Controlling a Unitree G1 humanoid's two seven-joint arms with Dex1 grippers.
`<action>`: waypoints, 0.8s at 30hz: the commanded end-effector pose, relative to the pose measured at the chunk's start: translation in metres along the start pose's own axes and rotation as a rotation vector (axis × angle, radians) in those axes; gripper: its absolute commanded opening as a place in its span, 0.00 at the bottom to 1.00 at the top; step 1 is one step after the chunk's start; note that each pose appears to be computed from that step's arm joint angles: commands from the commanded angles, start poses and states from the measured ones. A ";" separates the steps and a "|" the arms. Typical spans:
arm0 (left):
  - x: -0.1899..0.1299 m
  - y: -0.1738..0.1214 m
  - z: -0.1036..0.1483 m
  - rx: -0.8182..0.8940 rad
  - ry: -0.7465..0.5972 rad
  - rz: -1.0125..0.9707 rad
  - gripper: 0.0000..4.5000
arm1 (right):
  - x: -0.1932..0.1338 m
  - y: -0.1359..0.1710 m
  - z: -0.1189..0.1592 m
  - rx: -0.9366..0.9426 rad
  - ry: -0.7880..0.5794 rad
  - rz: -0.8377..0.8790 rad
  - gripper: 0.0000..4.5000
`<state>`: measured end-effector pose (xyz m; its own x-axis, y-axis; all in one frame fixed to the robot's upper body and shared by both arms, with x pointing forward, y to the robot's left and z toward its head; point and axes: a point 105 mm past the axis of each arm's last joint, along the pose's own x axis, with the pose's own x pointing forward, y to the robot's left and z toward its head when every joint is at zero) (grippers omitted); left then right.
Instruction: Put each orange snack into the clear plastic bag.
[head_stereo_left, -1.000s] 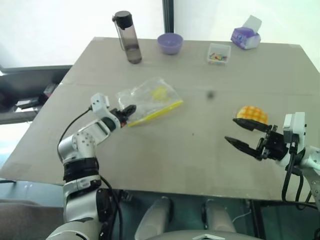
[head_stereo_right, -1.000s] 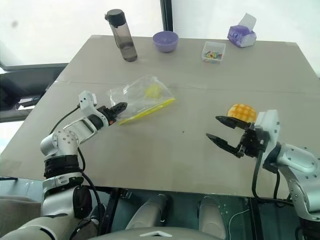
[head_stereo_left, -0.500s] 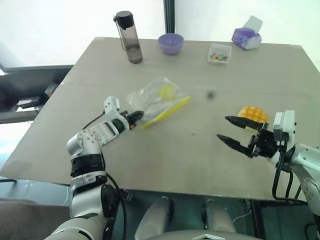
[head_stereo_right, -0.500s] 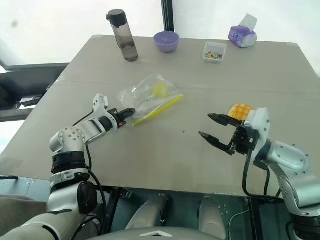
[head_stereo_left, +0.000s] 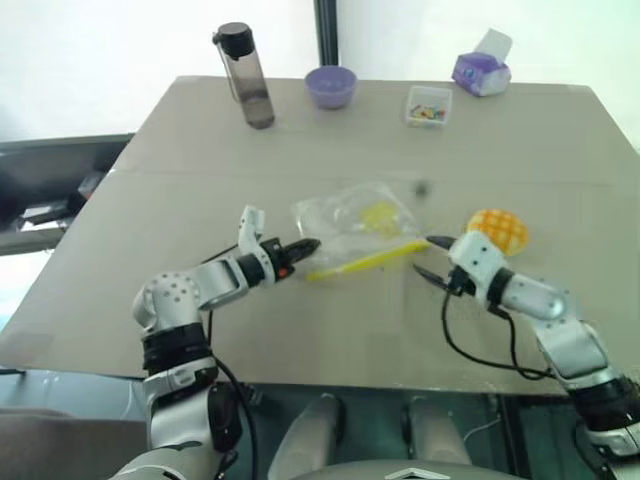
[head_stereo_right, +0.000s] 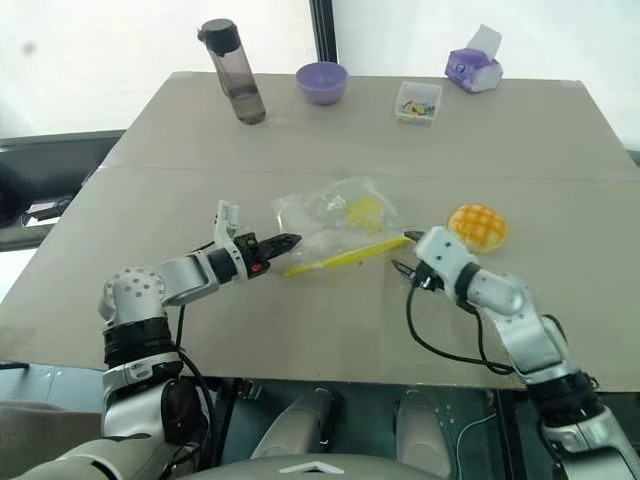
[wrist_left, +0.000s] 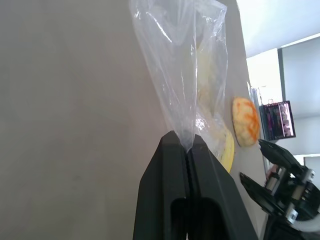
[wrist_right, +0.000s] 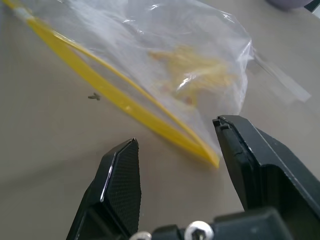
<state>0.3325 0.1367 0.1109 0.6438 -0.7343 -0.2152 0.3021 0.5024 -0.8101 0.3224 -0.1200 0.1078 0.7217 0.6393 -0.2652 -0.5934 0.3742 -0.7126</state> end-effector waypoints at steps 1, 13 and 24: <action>-0.004 -0.013 -0.005 0.025 0.013 -0.058 0.01 | 0.006 -0.013 0.004 -0.043 -0.009 -0.069 0.61; -0.005 -0.022 -0.014 0.036 0.059 -0.104 0.00 | 0.013 -0.013 0.004 -0.016 -0.013 -0.066 0.04; -0.009 -0.037 0.026 0.276 -0.161 -0.105 0.40 | 0.021 -0.043 0.011 0.013 0.022 -0.194 0.00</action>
<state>0.3317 0.1344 0.1358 0.6796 -0.7277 -0.0929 0.4649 0.5252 -0.7128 0.3544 -0.1136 0.1214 0.8044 0.5589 -0.2012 -0.5108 0.4780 -0.7146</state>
